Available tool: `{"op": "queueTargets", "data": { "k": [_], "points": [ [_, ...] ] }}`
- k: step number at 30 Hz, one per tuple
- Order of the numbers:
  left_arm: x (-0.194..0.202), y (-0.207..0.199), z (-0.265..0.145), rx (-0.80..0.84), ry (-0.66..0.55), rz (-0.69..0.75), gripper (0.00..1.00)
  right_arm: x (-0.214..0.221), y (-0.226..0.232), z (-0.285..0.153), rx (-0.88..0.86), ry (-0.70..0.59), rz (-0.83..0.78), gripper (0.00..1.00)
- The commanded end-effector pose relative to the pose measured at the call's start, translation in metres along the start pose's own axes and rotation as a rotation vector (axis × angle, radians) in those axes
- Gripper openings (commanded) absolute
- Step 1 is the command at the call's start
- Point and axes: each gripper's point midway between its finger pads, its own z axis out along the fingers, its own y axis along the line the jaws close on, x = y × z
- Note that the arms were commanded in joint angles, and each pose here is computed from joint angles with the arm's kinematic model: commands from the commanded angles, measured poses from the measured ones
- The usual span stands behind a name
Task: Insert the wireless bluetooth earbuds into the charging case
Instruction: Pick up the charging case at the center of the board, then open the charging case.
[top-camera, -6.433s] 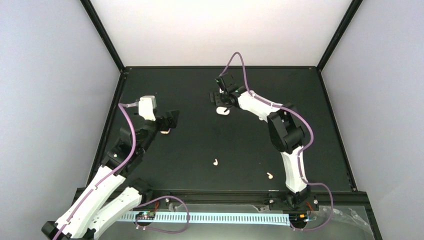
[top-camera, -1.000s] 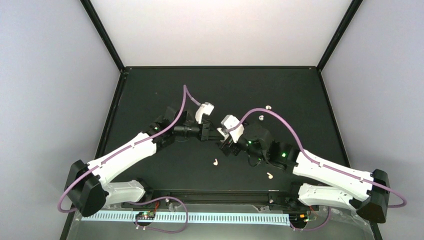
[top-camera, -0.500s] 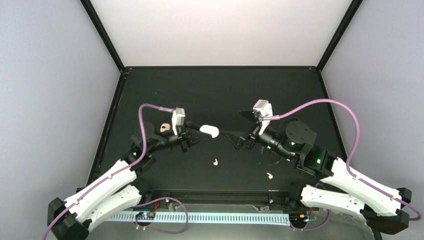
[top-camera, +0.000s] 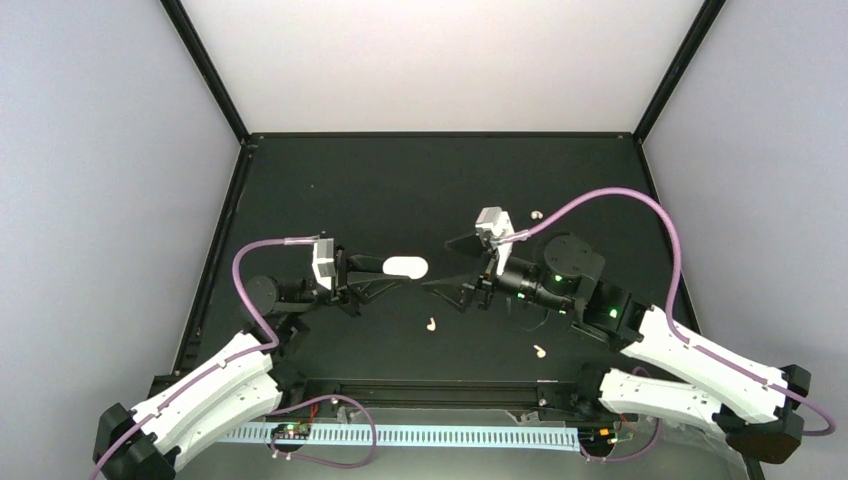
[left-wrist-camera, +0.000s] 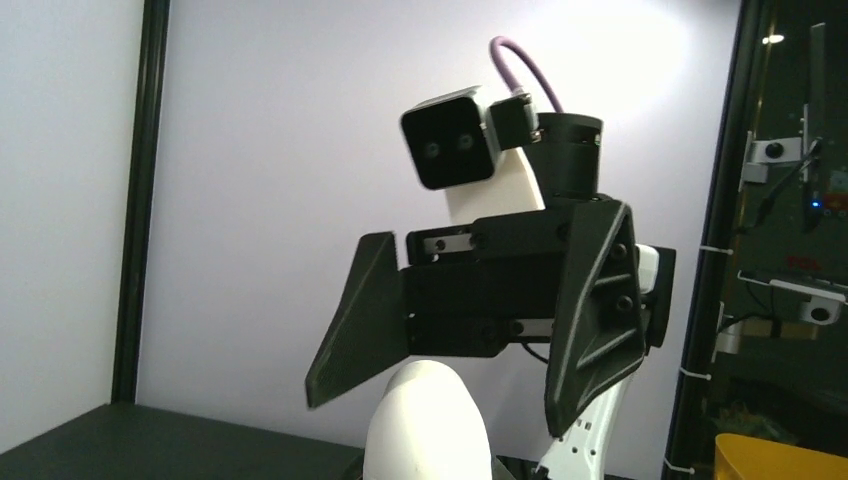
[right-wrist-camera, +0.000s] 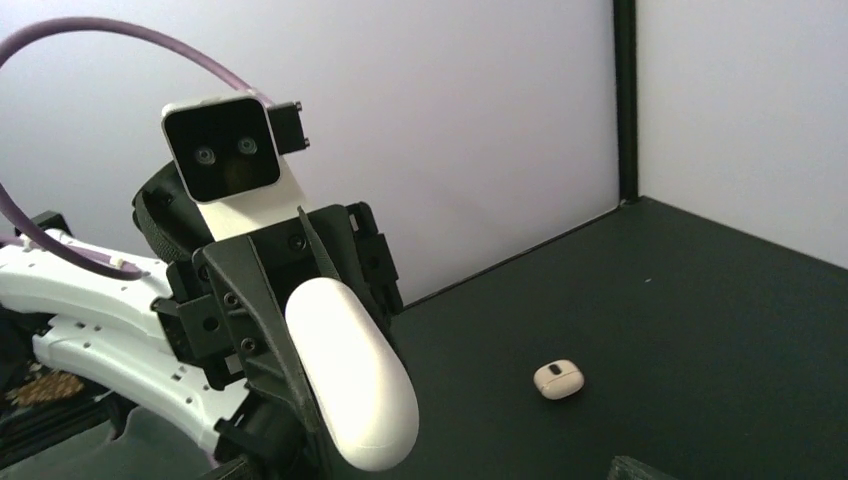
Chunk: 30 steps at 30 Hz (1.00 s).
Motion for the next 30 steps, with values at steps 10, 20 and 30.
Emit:
{"op": "queueTargets", "data": {
  "k": [10,20,30],
  "points": [
    [-0.010,-0.033,-0.007,0.125,0.018,0.183,0.02,-0.013,0.011,0.016,-0.054,0.027,-0.019,0.92],
    [-0.002,-0.032,-0.008,0.117,0.057,0.204,0.02,-0.007,0.011,0.021,-0.066,0.049,-0.020,0.92],
    [0.001,-0.029,-0.007,0.111,0.073,0.197,0.02,0.005,0.013,0.029,-0.088,0.107,-0.026,0.93]
  ]
}}
